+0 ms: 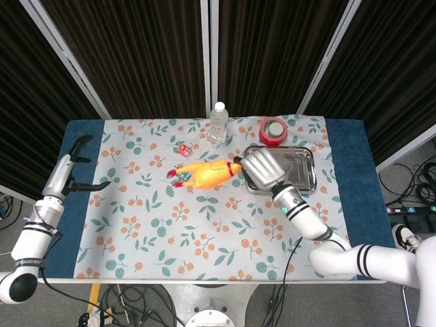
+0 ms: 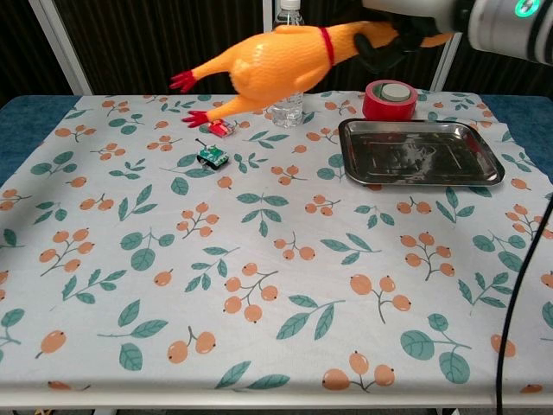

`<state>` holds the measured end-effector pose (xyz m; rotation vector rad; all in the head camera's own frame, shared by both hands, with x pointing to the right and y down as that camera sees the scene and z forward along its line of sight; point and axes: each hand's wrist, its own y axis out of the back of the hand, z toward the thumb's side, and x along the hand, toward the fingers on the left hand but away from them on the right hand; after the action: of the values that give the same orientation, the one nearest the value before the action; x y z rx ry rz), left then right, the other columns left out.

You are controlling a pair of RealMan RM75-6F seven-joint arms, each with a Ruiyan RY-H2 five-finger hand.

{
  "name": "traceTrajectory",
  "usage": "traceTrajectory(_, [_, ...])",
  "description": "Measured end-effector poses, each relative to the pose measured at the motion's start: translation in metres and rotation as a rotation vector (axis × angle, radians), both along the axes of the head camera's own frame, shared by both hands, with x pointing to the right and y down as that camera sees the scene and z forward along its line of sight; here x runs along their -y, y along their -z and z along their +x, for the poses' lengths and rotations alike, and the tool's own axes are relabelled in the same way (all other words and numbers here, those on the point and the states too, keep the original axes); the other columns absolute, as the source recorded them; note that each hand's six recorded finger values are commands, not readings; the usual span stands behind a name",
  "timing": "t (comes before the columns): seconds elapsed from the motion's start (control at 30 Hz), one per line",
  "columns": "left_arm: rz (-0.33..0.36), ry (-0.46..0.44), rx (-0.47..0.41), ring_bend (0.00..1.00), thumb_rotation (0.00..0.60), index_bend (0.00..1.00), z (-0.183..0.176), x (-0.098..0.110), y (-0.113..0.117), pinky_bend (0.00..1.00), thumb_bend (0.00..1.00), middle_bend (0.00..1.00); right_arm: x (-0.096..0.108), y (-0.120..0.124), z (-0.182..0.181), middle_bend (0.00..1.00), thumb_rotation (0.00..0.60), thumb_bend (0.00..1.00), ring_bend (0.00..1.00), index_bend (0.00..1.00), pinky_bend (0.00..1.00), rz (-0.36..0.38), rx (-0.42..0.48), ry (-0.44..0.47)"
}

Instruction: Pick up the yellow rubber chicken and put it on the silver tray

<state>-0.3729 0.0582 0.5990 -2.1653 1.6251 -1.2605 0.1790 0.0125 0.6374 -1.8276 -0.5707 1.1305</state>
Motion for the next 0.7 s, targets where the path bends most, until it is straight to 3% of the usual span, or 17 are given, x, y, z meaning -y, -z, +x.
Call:
traceTrajectory(0.17, [0.051,-0.001,0.091,0.08,0.6,0.13,-0.011,-0.019,0.002,0.26,0.0,0.1,0.005,-0.021,0.065,0.7,0.6,0.73,0.63,0.75,0.75,-0.085,0.005,-0.138])
traceTrajectory(0.4, [0.006,0.018,0.123,0.08,0.6,0.13,-0.016,-0.037,-0.012,0.25,0.0,0.1,0.014,-0.056,0.156,0.7,0.6,0.73,0.61,0.74,0.72,-0.186,-0.033,-0.315])
traceTrajectory(0.57, [-0.01,0.037,0.137,0.08,0.6,0.13,-0.018,-0.036,-0.02,0.25,0.0,0.1,0.011,-0.084,0.184,0.69,0.6,0.72,0.59,0.71,0.69,-0.235,-0.071,-0.362])
traceTrajectory(0.67, [-0.018,0.044,0.142,0.08,0.6,0.13,-0.019,-0.035,-0.022,0.25,0.0,0.1,0.007,-0.101,0.184,0.62,0.6,0.59,0.51,0.62,0.61,-0.264,-0.071,-0.372])
traceTrajectory(0.7, [-0.02,0.047,0.143,0.08,0.6,0.13,-0.02,-0.035,-0.023,0.26,0.0,0.1,0.005,-0.109,0.183,0.55,0.6,0.47,0.45,0.5,0.54,-0.279,-0.076,-0.372])
